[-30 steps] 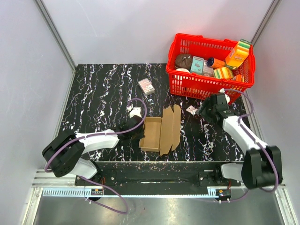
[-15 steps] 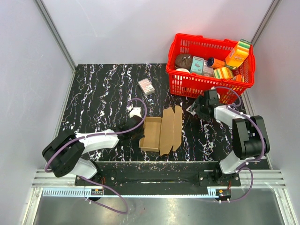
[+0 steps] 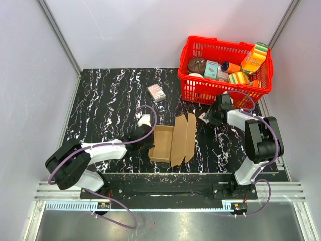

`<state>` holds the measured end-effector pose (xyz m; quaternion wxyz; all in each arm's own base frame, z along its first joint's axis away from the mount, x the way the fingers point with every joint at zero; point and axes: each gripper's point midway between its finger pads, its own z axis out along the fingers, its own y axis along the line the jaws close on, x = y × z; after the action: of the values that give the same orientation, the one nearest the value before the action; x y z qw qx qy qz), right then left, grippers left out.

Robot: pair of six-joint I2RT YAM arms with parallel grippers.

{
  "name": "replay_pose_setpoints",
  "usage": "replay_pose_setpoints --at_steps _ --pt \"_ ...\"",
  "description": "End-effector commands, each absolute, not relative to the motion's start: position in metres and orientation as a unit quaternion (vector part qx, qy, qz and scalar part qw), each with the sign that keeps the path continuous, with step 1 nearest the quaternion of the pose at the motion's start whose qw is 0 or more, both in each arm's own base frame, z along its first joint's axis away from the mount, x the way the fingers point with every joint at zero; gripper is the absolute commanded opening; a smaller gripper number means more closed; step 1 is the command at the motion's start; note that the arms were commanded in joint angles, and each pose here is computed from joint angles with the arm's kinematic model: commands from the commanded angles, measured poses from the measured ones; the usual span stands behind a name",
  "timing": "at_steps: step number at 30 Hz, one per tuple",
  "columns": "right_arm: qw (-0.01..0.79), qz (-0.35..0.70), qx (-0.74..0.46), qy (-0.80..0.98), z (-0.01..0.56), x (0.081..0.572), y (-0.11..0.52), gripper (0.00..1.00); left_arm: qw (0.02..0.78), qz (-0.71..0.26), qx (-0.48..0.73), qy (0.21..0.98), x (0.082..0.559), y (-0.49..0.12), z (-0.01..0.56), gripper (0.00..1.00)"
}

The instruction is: Fold the paper box

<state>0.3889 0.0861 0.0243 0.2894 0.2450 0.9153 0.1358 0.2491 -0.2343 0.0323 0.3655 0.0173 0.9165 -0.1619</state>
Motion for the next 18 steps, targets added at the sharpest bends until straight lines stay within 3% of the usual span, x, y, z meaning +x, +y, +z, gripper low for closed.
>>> replay_pose_setpoints --at_steps 1,8,18 --pt "0.300 0.127 0.230 0.917 0.0274 0.4000 0.0828 0.47 0.368 -0.148 0.016 0.918 0.2495 -0.2261 0.0248 0.07" --pt "0.287 0.124 0.228 0.922 0.0217 0.4002 0.0837 0.42 0.367 -0.147 0.017 0.918 0.2482 -0.2248 0.0228 0.07" --pt "0.293 0.122 0.228 0.921 0.0256 0.3987 0.0814 0.28 0.365 -0.147 0.018 0.919 0.2478 -0.2252 0.0208 0.07"
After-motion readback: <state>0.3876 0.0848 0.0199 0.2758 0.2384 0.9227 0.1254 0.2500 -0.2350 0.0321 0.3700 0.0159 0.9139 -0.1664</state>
